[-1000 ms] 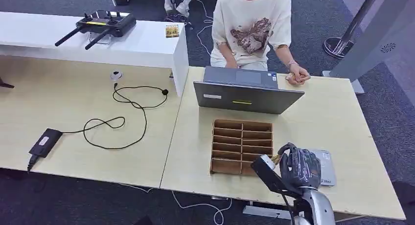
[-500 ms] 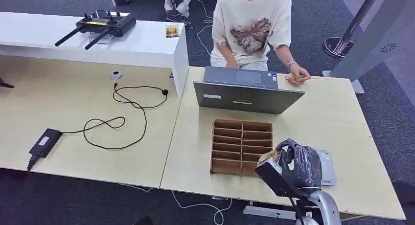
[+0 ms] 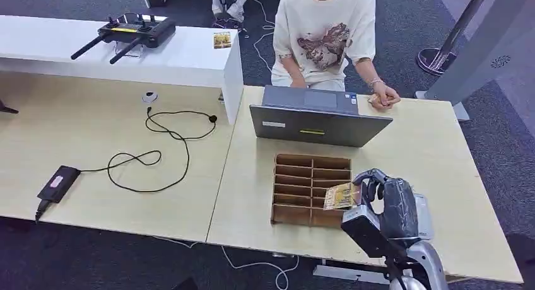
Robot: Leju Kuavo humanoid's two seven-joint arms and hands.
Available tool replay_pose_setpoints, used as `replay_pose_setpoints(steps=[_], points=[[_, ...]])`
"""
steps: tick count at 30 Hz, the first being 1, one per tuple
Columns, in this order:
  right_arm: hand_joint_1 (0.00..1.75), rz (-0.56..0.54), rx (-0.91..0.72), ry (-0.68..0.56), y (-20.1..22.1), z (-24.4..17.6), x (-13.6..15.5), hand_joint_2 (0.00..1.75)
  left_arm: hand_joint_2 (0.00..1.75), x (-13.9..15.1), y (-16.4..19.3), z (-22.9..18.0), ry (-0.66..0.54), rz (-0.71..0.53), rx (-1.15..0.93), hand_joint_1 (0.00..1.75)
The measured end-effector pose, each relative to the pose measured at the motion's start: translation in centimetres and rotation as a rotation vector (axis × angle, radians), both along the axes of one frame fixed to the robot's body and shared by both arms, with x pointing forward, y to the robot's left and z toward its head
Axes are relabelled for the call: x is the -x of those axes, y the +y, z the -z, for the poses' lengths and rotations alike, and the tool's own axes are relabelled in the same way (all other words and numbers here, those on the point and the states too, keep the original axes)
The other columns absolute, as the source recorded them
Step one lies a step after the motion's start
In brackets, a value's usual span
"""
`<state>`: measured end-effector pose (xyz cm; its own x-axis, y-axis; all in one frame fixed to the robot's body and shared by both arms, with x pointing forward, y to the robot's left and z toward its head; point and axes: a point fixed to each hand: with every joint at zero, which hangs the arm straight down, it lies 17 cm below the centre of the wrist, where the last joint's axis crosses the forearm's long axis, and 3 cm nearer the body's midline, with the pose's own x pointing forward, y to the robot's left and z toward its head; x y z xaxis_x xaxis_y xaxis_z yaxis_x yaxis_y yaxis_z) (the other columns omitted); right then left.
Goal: Pass the card to the sensor for recognition and then transmit it.
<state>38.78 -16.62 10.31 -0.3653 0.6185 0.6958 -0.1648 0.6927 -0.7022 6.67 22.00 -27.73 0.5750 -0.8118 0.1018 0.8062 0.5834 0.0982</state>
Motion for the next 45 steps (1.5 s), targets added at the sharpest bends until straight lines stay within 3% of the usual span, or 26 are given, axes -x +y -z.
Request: replay_pose_setpoints(steps=[5, 24, 34, 45], points=[[1.75, -0.020, -0.059, -0.067, 0.4, -2.8, -1.1, 1.75, 0.00, -0.3, -0.3, -0.1, -0.006, 0.005, 0.009, 0.00], [1.75, 0.222, -0.066, -0.287, -3.4, -15.3, -13.6, 1.75, 0.00, -0.9, -0.9, -0.2, -0.018, 0.019, 0.015, 0.00], [1.75, 0.380, -0.072, -0.237, -7.3, -18.5, -21.2, 1.75, 0.00, -1.2, -0.9, -0.2, -0.022, 0.023, 0.013, 0.00], [1.75, 0.547, 0.019, -0.154, -10.9, -19.7, -25.7, 1.75, 0.00, -1.4, -1.0, -0.3, -0.030, 0.022, 0.011, 0.00]])
